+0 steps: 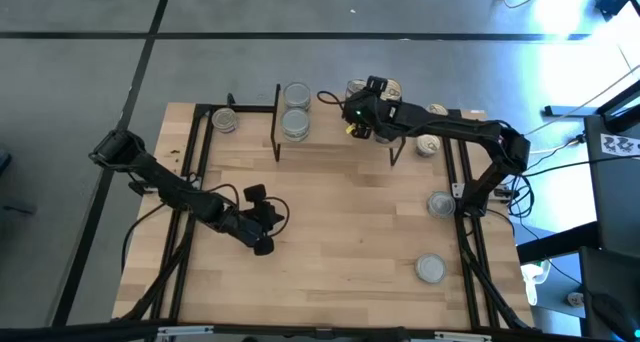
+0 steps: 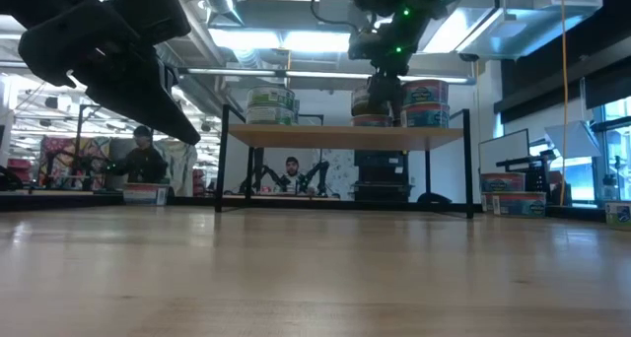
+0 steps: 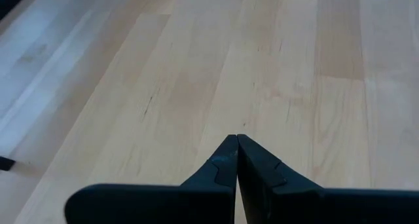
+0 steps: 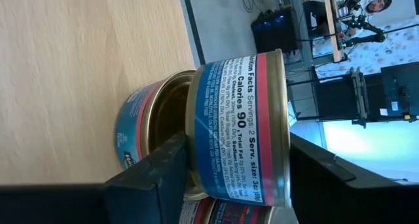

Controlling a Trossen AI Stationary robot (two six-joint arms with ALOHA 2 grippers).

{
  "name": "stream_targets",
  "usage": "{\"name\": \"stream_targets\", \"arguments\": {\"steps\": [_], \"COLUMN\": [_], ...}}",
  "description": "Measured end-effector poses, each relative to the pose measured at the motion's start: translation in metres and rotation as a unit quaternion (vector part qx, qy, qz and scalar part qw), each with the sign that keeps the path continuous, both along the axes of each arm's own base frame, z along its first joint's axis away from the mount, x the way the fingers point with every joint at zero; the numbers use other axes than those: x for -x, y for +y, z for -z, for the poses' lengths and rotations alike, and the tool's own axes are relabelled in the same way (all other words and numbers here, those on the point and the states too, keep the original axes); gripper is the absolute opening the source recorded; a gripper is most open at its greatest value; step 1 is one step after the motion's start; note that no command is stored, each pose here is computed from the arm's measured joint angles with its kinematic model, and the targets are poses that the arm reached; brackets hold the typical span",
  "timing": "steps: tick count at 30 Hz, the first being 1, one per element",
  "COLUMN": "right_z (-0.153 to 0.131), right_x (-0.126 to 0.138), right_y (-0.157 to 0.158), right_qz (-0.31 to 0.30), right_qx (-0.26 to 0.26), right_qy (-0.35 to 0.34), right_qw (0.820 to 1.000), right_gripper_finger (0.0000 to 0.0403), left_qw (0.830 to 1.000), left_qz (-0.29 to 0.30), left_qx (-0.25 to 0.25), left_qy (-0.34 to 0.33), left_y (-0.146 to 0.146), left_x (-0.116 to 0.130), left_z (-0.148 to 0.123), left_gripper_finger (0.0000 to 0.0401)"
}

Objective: Stack canned seafood by type on shelf
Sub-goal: Stack the blue pink tuna can on top of the blue pink tuna can on the shelf, then adjust the blue pink tuna cans

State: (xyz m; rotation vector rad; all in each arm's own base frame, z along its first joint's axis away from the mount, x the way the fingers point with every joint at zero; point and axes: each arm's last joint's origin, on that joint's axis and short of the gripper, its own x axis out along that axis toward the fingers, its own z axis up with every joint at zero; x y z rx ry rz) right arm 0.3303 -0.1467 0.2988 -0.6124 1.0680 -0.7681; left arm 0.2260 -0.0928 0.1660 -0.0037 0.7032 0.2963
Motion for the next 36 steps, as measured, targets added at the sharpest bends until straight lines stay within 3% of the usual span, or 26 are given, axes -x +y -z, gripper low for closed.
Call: {"name": "stream_targets", "arguments": {"steps": [4,15,25,31,36], "right_z": [0.0,-0.002,-0.051,-0.069,-0.054], "right_x": [0.0,-0.001,-0.01,-0.002,0.014], "right_y": [0.0,0.009,0.049,0.103,0.151], "right_qz": [-0.003,0.001,-0.037,-0.047,-0.017], "right_qx": [-0.004,-0.008,-0.014,-0.111,-0.212], "right_qy": [0.001,0.012,-0.01,-0.038,-0.008], "right_qw": [1.0,1.0,0.999,0.992,0.977], "right_gripper_finger": [0.0227,0.0326,0.0316,0.0308,0.0307], "left_qw": [1.0,1.0,1.0,1.0,1.0], "left_qz": [0.0,0.0,0.0,-0.004,-0.01], "left_qx": [0.0,0.0,0.0,0.005,0.011], "left_qy": [0.0,0.0,0.0,-0.002,-0.004], "left_y": [0.0,0.0,0.0,0.0,0.0], "left_x": [0.0,0.0,0.0,0.0,0.0], "left_z": [0.0,0.0,0.0,0.0,0.0], "left_gripper_finger": [0.0005,0.0005,0.0005,0.0005,0.0005]}}
